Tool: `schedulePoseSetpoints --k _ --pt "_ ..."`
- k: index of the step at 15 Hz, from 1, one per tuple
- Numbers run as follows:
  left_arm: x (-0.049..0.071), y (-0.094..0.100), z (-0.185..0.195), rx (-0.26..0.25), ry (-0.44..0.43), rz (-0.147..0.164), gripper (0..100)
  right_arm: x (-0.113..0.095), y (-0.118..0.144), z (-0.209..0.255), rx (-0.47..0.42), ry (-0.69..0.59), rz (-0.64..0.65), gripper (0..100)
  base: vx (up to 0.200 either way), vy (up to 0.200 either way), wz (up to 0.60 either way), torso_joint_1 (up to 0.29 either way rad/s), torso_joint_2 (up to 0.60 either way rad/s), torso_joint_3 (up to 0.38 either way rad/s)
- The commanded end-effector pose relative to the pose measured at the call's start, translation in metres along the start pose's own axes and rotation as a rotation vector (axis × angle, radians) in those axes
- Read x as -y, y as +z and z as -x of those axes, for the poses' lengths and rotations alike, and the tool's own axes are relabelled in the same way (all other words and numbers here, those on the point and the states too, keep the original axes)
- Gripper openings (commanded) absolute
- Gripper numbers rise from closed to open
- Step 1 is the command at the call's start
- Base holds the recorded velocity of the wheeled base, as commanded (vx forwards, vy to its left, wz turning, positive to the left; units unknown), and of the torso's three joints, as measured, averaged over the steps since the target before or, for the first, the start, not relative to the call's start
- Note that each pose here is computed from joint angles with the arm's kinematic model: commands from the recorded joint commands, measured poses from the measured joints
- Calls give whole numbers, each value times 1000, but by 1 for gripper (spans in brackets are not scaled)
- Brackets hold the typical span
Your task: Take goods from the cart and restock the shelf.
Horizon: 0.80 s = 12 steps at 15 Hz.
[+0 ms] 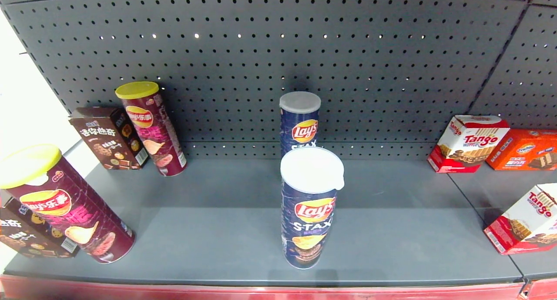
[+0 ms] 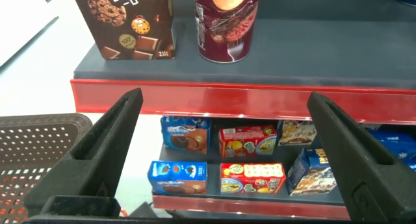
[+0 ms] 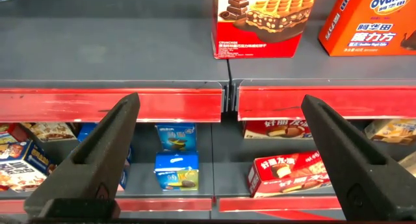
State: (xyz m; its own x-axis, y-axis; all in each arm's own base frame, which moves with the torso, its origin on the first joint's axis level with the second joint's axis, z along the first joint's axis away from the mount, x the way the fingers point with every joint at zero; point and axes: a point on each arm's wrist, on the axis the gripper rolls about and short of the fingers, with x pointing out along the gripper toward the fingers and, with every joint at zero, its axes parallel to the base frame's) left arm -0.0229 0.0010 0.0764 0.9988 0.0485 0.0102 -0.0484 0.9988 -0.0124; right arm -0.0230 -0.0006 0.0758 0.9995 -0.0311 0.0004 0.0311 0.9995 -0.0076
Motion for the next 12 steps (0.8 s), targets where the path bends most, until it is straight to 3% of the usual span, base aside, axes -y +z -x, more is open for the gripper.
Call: schedulePoseSetpoints --k 1,12 --pt "0 0 0 -1 2 2 100 0 0 0 0 0 0 100 0 0 0 0 0 0" --pt "0 0 0 -1 -1 0 100 0 0 0 0 -1 0 100 0 0 0 0 0 0"
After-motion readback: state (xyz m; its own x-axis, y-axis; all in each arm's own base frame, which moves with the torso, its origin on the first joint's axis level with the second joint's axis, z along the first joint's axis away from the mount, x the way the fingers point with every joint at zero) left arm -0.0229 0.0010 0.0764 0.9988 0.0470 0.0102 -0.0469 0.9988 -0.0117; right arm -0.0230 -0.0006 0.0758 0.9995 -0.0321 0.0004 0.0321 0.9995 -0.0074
